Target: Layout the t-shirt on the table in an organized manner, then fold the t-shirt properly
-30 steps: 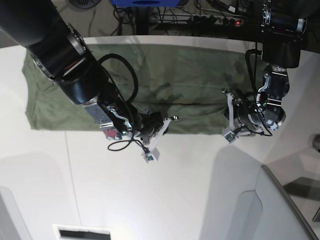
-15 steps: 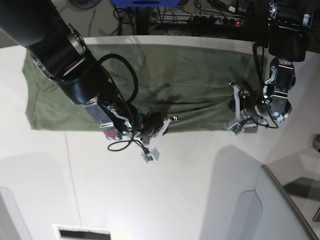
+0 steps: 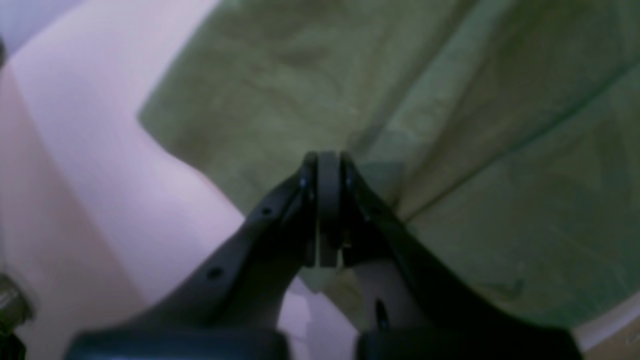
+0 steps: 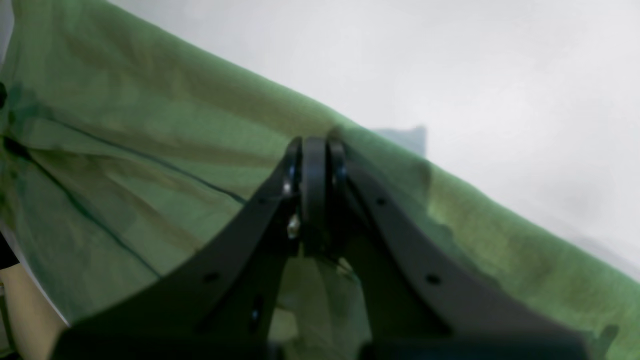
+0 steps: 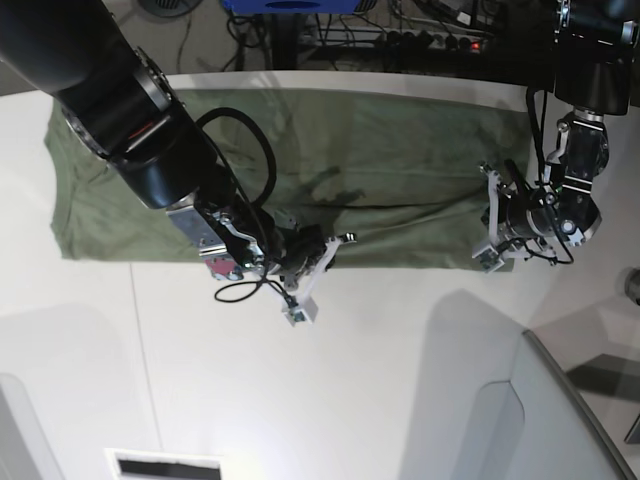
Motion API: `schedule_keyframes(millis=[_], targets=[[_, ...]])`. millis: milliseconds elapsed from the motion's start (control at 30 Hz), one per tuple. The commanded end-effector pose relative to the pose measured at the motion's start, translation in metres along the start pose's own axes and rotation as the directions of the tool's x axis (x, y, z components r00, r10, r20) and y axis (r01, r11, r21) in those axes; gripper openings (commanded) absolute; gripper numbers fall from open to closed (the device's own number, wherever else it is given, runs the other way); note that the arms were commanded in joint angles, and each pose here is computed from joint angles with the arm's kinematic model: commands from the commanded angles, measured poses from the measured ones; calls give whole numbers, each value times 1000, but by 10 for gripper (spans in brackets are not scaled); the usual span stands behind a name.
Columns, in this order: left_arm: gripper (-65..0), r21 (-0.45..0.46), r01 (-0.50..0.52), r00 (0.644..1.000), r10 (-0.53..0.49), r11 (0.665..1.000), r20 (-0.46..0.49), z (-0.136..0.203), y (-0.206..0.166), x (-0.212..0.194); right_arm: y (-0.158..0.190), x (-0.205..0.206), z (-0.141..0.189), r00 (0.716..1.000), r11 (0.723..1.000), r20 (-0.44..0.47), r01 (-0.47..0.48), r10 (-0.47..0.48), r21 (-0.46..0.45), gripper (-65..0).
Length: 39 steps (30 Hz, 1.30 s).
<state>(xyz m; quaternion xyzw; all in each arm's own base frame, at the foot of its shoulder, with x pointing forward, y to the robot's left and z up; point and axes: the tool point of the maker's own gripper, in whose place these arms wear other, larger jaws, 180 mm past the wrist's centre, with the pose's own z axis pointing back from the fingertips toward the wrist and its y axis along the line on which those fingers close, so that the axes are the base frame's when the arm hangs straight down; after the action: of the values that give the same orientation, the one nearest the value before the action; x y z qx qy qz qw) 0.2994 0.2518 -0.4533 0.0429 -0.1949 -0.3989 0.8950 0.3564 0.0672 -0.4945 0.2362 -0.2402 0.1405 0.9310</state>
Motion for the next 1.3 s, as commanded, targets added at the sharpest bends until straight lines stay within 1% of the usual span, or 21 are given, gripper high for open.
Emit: schedule_keyframes(millis=[0, 200, 267, 367, 467, 667, 967, 1200, 1267], targets=[[-650, 38, -6, 999, 4, 999, 54, 8, 19, 20, -11, 7, 3, 1000, 999, -1, -10, 10, -45, -633], [-650, 29, -68, 980, 61, 997, 191, 5, 16, 81, -9, 7, 2, 1000, 999, -1, -11, 11, -42, -633], [-650, 17, -67, 973, 61, 998, 221, 4, 11, 98, -9, 7, 2, 1000, 999, -1, -11, 11, -42, -633], [-650, -13, -81, 967, 82, 997, 242, -2, 3, 113, -9, 7, 2, 1000, 999, -1, -10, 10, -42, -633], [-650, -51, -93, 971, 102, 994, 218, -14, -6, 112, -9, 7, 2, 1000, 999, -1, -10, 10, -42, -633], [-650, -100, -29, 982, 47, 995, 181, -26, -33, 109, -10, 7, 2, 1000, 999, -1, -10, 10, -44, -633], [-650, -141, 16, 989, 6, 990, 151, -34, -58, 101, -10, 8, 3, 1000, 999, 0, -11, 11, -44, -633], [-650, -171, 27, 991, -4, 985, 130, -38, -75, 90, -10, 9, 3, 1000, 999, 2, -11, 11, -46, -635], [-650, -170, 27, 992, -5, 985, 128, -37, -74, 90, -10, 10, 3, 1000, 999, 3, -11, 12, -46, -635]])
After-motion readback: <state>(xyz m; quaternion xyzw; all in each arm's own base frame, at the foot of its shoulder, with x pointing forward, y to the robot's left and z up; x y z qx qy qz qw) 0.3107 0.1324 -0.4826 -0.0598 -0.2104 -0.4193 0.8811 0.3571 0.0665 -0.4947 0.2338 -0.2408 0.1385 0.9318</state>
